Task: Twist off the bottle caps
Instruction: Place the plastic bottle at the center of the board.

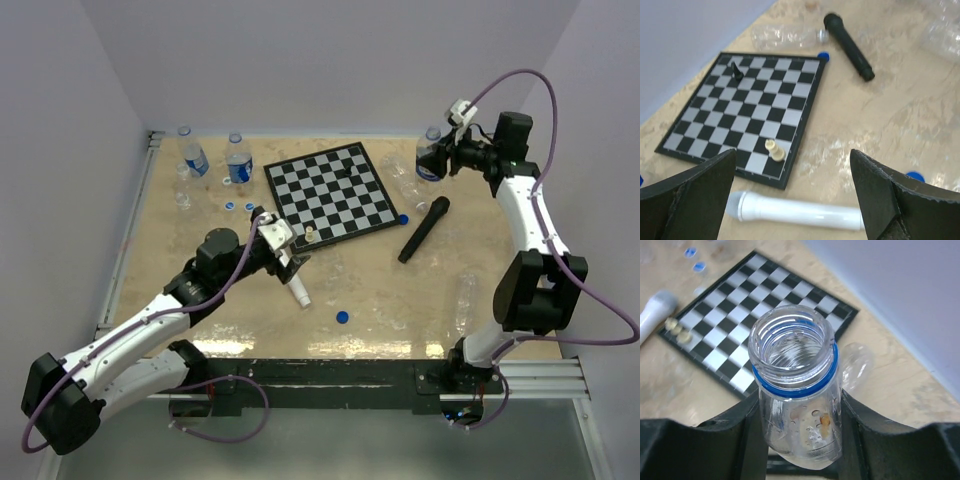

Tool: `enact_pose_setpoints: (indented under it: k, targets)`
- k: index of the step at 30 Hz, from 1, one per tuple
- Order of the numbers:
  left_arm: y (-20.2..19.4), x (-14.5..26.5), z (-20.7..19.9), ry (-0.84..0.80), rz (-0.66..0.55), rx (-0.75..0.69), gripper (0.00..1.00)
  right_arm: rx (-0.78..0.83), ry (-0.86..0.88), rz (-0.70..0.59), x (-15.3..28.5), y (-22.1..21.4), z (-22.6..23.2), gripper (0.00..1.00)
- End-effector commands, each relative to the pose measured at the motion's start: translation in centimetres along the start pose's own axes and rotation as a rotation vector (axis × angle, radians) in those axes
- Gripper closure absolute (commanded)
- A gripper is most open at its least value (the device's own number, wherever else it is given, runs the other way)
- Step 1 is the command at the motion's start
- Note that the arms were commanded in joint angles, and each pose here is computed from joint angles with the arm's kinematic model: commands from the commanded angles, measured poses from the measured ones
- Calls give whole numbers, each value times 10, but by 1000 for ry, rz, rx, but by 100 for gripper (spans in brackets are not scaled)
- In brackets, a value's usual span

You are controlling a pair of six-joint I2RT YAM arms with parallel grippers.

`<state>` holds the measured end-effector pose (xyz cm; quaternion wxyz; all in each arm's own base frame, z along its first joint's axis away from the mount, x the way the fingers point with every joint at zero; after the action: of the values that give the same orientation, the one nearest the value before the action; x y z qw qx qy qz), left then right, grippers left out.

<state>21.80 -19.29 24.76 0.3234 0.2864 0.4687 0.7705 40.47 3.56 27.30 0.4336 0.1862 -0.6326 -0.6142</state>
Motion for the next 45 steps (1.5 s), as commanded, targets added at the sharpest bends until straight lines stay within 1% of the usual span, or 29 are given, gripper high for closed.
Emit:
enact_pose_setpoints:
  k: [1,4,8,12,22,27,29,34,41,45]
  targets:
    - [-4,2,6,51,-4,-54,0,-22,-207,-261,5,61,-27,71]
    - [-5,2,6,52,3,-57,0,-58,-291,-312,2,61,-51,71]
    - [-4,3,6,50,-1,-58,0,-125,-325,-329,-2,46,-79,70]
    - [-5,3,5,43,3,-58,0,-165,-338,-303,-13,31,-99,69]
    - [-11,0,4,38,24,-60,0,-242,-345,-236,-34,-14,-130,66]
    - [-12,-2,4,32,28,-60,0,-258,-347,-215,-37,-28,-136,64]
    - [-13,-2,3,28,32,-59,0,-268,-343,-205,-38,-34,-135,62]
    - [-13,-3,3,23,32,-59,0,-276,-340,-177,-41,-50,-133,53]
    - [-13,-4,2,17,30,-57,0,-260,-331,-164,-40,-54,-128,40]
    - [-13,-4,2,19,29,-57,0,-254,-332,-162,-38,-54,-127,35]
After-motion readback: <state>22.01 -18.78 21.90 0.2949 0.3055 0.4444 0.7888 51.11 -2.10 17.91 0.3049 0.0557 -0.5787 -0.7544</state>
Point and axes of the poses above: each gripper's point midway between its finger pads, its own x axis back along the fingers, its own z axis along the line the jaws close on, y = z × x, the point moved 6 cm from there along x, back along the fingers, and after that the axes turned 12 degrees about -x, right-handed, at the moved point
